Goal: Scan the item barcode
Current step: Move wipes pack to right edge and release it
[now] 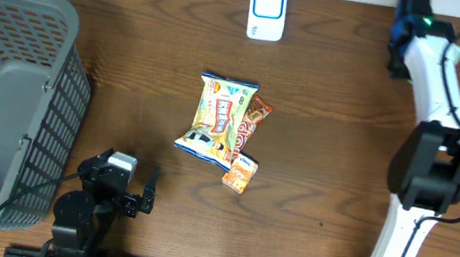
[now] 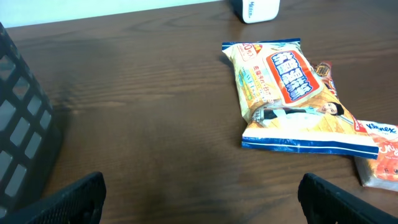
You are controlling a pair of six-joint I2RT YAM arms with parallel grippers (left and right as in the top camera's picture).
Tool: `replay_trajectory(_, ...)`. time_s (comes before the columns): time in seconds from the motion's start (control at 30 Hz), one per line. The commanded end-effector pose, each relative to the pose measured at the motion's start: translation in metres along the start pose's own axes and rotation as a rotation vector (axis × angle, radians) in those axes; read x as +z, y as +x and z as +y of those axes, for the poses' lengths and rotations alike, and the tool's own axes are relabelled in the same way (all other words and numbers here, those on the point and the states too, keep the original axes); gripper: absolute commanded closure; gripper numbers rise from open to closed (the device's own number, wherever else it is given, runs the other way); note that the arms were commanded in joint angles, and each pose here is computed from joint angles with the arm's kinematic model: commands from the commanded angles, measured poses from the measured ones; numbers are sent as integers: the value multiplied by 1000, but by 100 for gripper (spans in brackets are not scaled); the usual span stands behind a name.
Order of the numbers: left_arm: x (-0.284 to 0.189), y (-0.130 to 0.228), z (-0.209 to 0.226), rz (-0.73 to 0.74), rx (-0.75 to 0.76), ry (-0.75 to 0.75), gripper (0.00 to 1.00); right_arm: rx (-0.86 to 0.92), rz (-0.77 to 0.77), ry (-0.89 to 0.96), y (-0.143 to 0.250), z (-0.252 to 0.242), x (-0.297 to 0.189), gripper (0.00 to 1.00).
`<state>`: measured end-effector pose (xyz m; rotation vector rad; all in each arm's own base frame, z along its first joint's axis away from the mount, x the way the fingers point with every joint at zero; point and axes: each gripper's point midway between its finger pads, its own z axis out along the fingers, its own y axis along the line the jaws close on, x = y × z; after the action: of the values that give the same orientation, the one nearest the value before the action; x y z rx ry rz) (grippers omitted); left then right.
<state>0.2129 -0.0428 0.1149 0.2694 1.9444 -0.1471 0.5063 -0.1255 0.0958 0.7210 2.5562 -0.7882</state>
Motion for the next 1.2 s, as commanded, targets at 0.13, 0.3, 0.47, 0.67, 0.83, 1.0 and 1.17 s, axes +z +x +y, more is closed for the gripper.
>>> replay_trajectory(0.13, 2, 10, -1, 28, 10, 2, 2, 176, 119, 212, 33, -91, 82, 99)
replay_trajectory(0.3, 2, 10, -1, 28, 10, 2, 2, 216, 182, 267, 40, -142, 104, 99)
replay_trajectory(0.47, 2, 10, -1, 28, 10, 2, 2, 157, 213, 222, 35, -159, 99, 18)
replay_trajectory(0.67, 2, 10, -1, 28, 10, 2, 2, 129, 74, -73, -16, -125, 21, 1)
replay_trajectory(0.83, 2, 10, -1, 28, 10, 2, 2, 105, -31, -440, -33, -73, -84, 1)
replay_trajectory(1.0, 2, 10, -1, 28, 10, 2, 2, 57, -116, -489, -26, -60, -156, 1)
replay_trajectory(1.17, 2, 10, -1, 28, 10, 2, 2, 24, -119, -449, -21, -52, -155, 1)
